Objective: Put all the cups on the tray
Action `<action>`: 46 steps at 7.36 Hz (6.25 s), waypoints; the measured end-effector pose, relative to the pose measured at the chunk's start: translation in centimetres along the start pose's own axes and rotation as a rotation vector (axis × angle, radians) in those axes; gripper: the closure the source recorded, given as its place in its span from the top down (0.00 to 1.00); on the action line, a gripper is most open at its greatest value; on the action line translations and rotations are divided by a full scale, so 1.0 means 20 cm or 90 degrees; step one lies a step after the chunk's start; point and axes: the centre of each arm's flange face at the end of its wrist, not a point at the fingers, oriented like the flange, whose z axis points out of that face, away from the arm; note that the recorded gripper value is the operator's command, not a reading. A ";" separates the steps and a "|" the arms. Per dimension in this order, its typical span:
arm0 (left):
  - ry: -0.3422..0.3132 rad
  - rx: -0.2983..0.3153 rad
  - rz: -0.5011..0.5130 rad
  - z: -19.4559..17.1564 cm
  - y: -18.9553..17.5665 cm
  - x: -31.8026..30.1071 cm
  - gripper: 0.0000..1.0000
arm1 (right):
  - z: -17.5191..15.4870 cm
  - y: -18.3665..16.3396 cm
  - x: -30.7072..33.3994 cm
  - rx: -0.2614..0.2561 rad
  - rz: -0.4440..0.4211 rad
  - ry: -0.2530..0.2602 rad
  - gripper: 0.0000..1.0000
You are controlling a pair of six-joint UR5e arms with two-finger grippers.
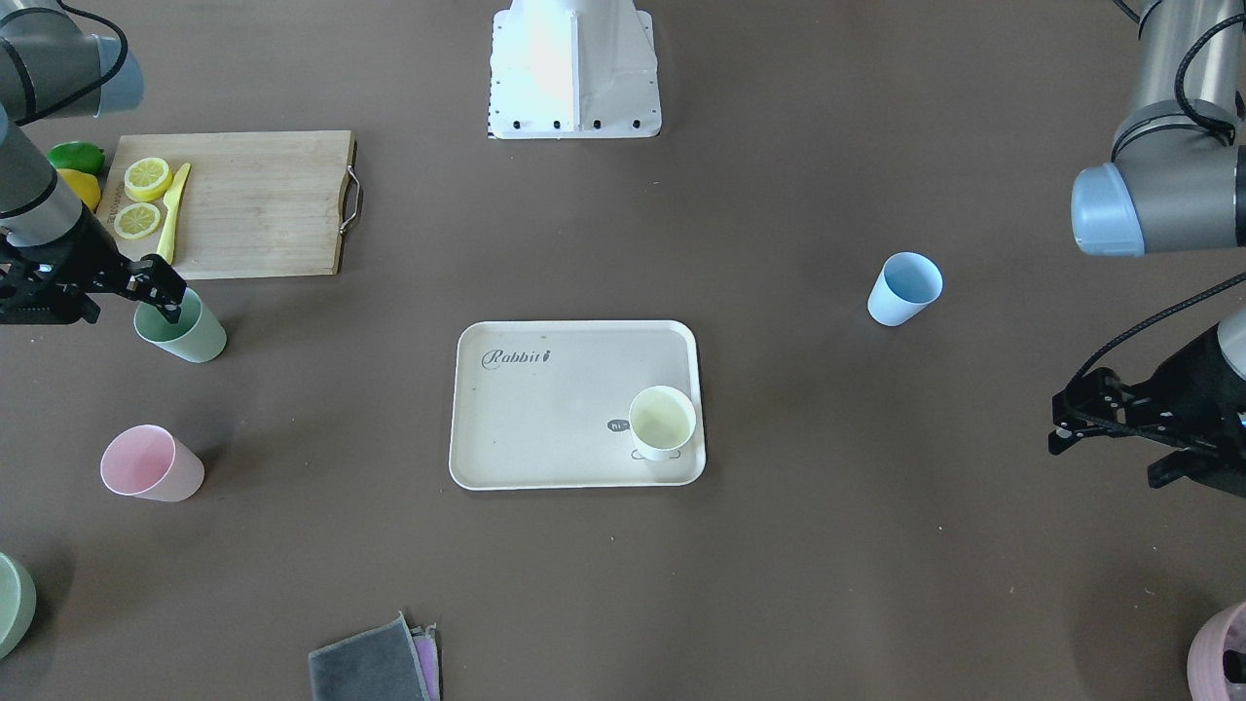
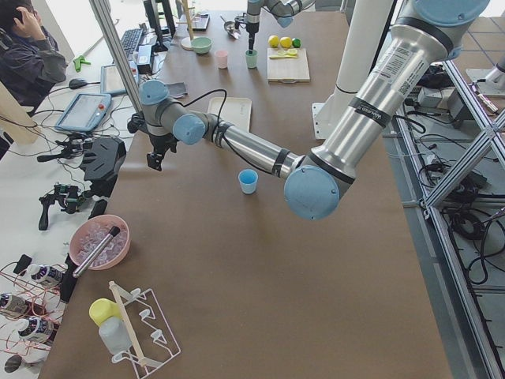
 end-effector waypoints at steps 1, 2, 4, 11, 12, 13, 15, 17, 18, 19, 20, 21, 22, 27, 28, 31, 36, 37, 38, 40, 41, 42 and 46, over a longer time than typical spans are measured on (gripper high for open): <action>0.000 0.000 -0.001 0.00 0.00 0.00 0.98 | 0.02 0.00 -0.01 0.001 -0.001 0.005 0.00; 0.000 0.000 -0.002 0.01 0.00 0.00 0.98 | 0.02 0.01 -0.01 0.003 -0.003 0.003 0.00; 0.001 -0.001 -0.004 0.02 0.01 0.01 0.98 | 0.02 0.02 -0.01 0.012 -0.011 -0.011 0.00; 0.002 -0.006 -0.009 0.04 0.02 0.02 0.98 | -0.19 -0.14 -0.76 0.031 0.093 -0.110 0.00; 0.002 -0.007 -0.010 0.05 0.02 0.01 0.98 | -0.24 -0.15 -1.04 0.031 0.122 -0.108 0.00; 0.002 -0.009 -0.011 0.05 0.03 0.01 0.98 | -0.26 -0.15 -1.32 0.032 0.146 -0.104 0.00; 0.003 -0.011 -0.014 0.07 0.04 0.02 0.98 | -0.24 -0.12 -1.73 0.034 0.164 -0.100 0.00; 0.003 -0.012 -0.015 0.08 0.04 0.03 0.98 | -0.21 -0.10 -1.84 0.034 0.157 -0.095 0.99; 0.004 -0.013 -0.015 0.08 0.04 0.03 0.98 | -0.19 -0.10 -1.84 0.039 0.154 -0.091 1.00; 0.004 -0.012 -0.015 0.09 0.04 0.03 0.98 | -0.18 -0.11 -1.85 0.049 0.149 -0.086 1.00; 0.005 -0.010 -0.014 0.10 0.05 0.03 0.98 | -0.18 -0.12 -1.85 0.058 0.140 -0.084 1.00; 0.006 -0.008 -0.017 0.10 0.06 0.03 0.98 | -0.21 -0.14 -1.85 0.066 0.136 -0.087 1.00; 0.008 -0.005 -0.028 0.09 0.07 0.04 0.98 | -0.26 -0.19 -1.82 0.072 0.137 -0.090 1.00; 0.052 -0.004 -0.098 0.04 0.75 0.36 0.99 | -0.65 -0.72 -0.98 0.036 0.066 -0.044 1.00; 0.060 -0.006 -0.107 0.12 0.90 0.41 0.99 | -0.70 -0.74 -0.68 0.030 0.036 -0.033 1.00; 0.041 -0.012 -0.111 0.40 1.21 0.45 0.98 | -0.73 -0.73 -0.05 0.012 -0.042 -0.024 1.00; 0.050 -0.023 -0.083 0.67 1.34 0.50 0.00 | -0.70 -0.70 0.07 0.004 -0.048 -0.019 1.00; 0.053 -0.021 -0.081 0.68 1.33 0.51 0.00 | -0.70 -0.70 0.07 0.004 -0.048 -0.018 1.00; 0.056 -0.018 -0.078 0.68 1.32 0.52 0.00 | -0.69 -0.70 0.07 0.004 -0.048 -0.018 1.00; 0.062 -0.014 -0.073 0.66 1.29 0.56 0.00 | -0.68 -0.69 0.08 0.001 -0.046 -0.017 1.00; 0.068 -0.011 -0.070 0.64 1.27 0.59 0.00 | -0.68 -0.69 0.09 0.000 -0.044 -0.016 1.00; 0.073 -0.009 -0.068 0.61 1.21 0.65 0.00 | -0.67 -0.68 0.10 -0.001 -0.043 -0.015 1.00; 0.102 -0.015 -0.131 0.52 0.71 1.36 0.00 | -0.63 -0.64 0.16 -0.004 -0.040 -0.011 1.00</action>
